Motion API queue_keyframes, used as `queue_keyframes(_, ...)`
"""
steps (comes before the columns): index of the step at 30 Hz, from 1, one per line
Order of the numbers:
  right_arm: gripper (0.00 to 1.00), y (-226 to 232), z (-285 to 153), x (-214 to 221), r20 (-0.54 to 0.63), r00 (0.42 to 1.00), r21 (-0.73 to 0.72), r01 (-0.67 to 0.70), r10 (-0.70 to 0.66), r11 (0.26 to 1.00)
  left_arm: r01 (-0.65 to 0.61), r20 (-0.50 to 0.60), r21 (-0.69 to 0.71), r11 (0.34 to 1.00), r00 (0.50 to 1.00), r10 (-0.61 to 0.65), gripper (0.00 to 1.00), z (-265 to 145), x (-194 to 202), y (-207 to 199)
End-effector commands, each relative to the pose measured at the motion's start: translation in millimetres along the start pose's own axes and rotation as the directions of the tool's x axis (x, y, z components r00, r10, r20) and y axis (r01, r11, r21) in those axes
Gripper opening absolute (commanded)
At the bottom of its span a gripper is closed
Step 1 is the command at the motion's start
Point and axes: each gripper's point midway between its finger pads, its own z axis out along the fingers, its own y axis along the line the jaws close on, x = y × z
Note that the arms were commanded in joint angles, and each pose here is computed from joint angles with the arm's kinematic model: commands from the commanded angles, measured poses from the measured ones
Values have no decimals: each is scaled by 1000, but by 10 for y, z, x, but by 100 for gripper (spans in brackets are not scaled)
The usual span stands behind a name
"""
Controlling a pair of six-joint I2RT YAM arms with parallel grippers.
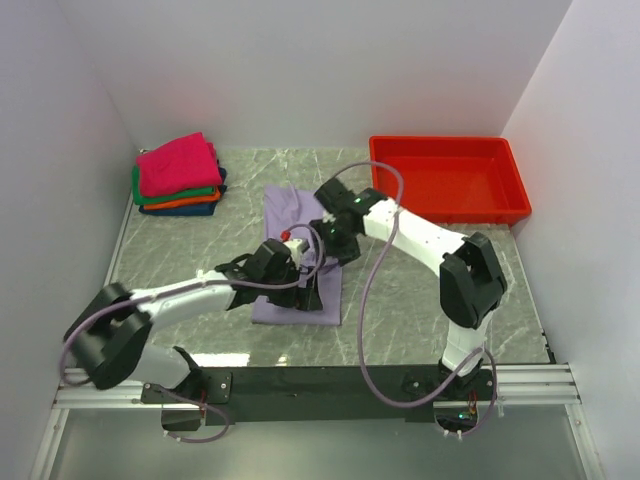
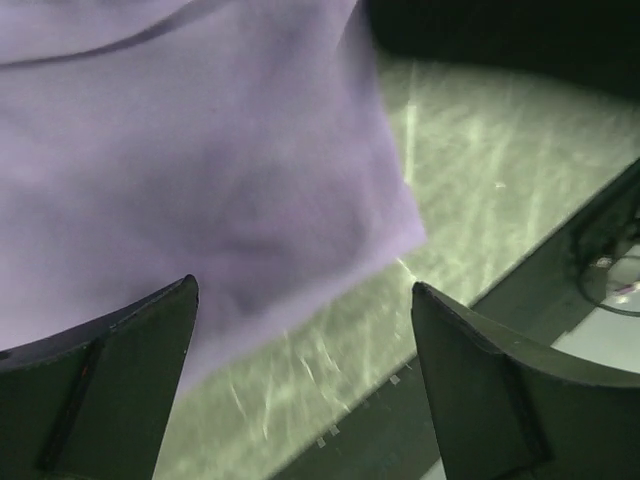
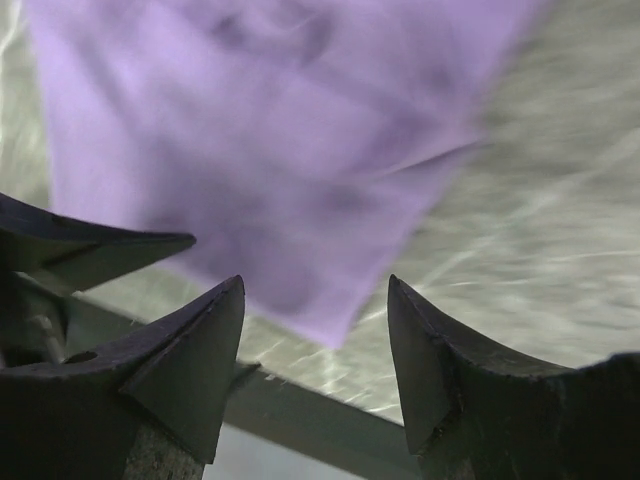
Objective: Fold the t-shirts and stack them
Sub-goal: Fold the tshirt
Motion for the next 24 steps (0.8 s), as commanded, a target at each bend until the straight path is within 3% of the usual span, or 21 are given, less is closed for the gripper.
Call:
queue_keyframes(1, 66, 387, -44, 85, 19, 1000, -82, 20, -18, 996, 7, 141, -11, 1000, 990, -5, 94, -435, -346, -188)
queue_keyframes(8, 66, 886, 148, 151, -8, 999, -181, 49, -51, 982, 84, 302, -54, 995, 951, -63, 99, -965, -543, -145)
queue_keyframes(24, 66, 882, 918, -53, -65, 995, -74, 74, -79, 994, 143, 327, -126, 982, 940, -95, 99, -1263, -485, 216)
